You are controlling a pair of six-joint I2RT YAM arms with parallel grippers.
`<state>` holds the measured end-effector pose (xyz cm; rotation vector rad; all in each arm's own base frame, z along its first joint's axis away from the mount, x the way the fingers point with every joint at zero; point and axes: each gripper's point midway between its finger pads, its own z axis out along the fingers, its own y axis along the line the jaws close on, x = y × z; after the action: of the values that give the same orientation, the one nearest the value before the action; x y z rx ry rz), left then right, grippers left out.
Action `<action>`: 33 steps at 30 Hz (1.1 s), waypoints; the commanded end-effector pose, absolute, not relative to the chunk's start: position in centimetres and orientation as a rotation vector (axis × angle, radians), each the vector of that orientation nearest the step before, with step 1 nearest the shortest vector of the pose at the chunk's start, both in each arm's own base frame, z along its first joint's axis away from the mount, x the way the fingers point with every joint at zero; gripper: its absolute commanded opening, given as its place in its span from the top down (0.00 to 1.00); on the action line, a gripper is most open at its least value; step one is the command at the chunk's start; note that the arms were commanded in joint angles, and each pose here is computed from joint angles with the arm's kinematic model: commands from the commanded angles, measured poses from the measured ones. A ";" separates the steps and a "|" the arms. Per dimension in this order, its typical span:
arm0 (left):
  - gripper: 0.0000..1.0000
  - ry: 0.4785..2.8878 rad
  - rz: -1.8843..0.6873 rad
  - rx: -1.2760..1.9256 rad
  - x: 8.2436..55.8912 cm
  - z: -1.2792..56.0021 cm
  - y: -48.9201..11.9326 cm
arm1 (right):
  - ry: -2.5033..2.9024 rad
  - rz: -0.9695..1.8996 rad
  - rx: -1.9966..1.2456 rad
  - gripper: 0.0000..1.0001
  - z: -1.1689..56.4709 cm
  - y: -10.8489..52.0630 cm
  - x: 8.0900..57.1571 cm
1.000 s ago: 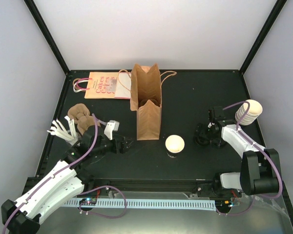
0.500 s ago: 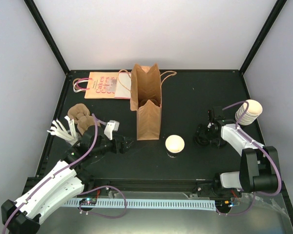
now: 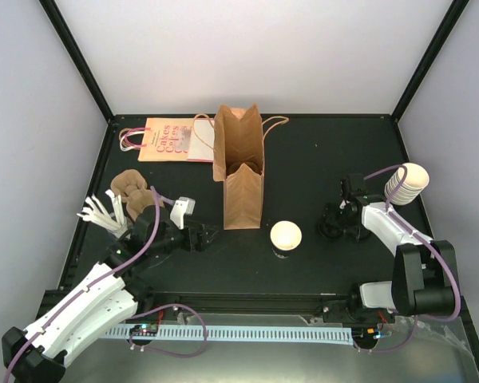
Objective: Pack the takeout coffee
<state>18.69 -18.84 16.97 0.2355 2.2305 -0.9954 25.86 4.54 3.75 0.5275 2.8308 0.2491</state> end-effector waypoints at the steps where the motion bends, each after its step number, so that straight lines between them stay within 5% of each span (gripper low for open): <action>1: 0.01 2.189 -1.019 0.267 18.6 18.1 -19.1 | 2.794 0.260 0.514 0.25 5.9 4.6 26.4; 17: 0.01 2.183 -1.171 0.271 18.1 17.6 -20.8 | 2.718 0.310 0.272 0.26 14.7 8.0 25.0; 33: 0.01 2.181 -1.253 0.311 17.3 17.4 -23.2 | 2.750 0.309 -0.091 0.28 17.6 14.1 21.6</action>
<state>17.32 -22.29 16.32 0.2987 2.2226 -1.2079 22.24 13.30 16.96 -0.0359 2.7456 0.3285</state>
